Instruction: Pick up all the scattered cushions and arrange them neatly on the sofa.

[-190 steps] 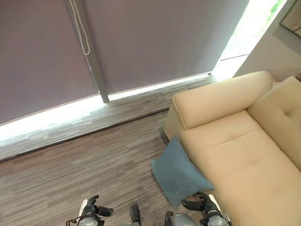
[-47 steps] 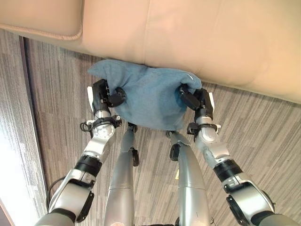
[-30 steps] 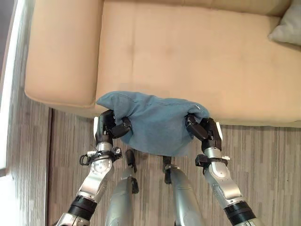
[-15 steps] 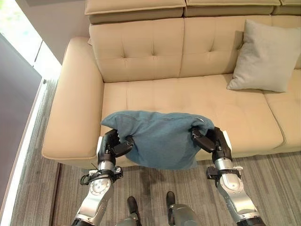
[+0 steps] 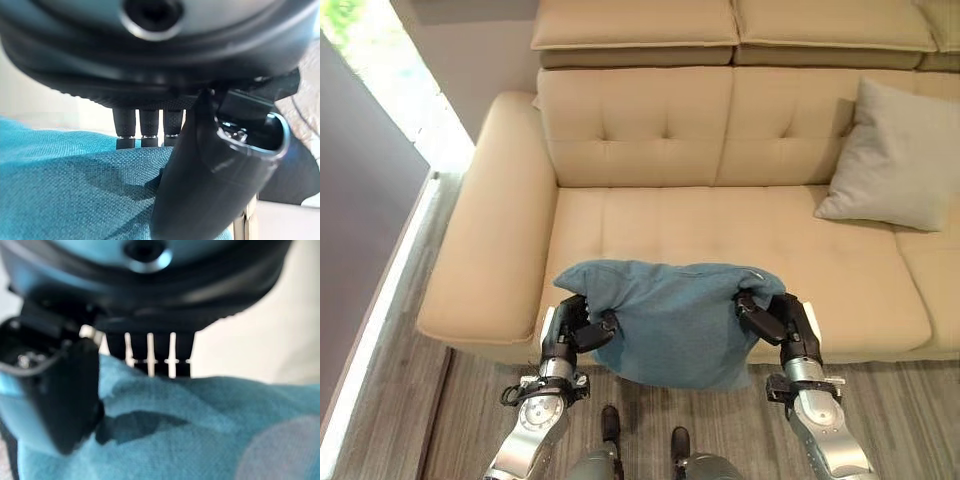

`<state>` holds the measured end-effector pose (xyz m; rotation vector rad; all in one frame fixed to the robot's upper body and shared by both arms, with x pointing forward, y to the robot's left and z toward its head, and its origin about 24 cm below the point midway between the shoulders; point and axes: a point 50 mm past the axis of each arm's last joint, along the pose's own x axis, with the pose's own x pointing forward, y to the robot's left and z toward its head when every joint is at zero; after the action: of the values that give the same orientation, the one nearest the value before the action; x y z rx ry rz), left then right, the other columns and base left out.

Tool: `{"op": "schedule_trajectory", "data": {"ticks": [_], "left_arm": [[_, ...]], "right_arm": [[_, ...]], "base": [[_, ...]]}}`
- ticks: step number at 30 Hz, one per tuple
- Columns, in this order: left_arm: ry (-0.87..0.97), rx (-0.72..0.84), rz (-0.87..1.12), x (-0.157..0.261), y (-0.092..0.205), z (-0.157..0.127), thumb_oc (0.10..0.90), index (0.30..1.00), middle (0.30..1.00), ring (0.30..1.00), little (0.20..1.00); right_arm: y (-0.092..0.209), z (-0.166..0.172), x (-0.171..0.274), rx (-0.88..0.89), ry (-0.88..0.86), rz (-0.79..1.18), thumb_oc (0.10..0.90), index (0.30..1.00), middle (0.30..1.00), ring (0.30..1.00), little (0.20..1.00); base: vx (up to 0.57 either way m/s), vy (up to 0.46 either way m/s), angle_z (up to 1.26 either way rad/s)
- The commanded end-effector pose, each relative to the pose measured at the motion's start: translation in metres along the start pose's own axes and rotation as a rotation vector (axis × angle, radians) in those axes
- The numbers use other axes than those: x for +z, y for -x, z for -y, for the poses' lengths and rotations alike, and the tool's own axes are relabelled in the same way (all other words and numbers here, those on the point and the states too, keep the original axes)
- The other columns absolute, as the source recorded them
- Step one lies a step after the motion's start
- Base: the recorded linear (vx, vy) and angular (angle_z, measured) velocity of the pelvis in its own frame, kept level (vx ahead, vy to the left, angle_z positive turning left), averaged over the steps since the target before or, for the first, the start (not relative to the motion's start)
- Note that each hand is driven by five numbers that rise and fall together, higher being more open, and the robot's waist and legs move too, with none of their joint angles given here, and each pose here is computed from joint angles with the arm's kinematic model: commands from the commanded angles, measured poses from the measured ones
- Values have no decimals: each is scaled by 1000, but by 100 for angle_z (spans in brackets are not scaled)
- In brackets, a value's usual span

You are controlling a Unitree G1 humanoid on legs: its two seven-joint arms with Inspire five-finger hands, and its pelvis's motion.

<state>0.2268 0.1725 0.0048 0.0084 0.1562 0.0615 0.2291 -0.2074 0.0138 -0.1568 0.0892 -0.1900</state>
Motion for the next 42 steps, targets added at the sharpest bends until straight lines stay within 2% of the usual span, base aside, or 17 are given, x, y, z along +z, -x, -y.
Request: {"op": "schedule_trajectory", "data": {"ticks": [1,14,28,42], "left_arm": [[-6,-51,354,69,-13,6,400,300,300,300,300],[17,-36,407,80,-17,9,400,300,300,300,300],[66,-116,410,83,-14,24,400,300,300,300,300],[30,-117,450,92,-14,21,400,300,300,300,300]], "right_arm": [[-15,-11,64,20,-67,326,400,300,300,300,300],[-19,-16,70,53,-48,349,400,300,300,300,300],[-16,14,68,-49,-8,346,400,300,300,300,300],[-20,0,77,-18,-34,378,400,300,300,300,300]], "base": [[125,178,-50],[172,19,-16],[157,-113,28],[123,149,-11]]}}
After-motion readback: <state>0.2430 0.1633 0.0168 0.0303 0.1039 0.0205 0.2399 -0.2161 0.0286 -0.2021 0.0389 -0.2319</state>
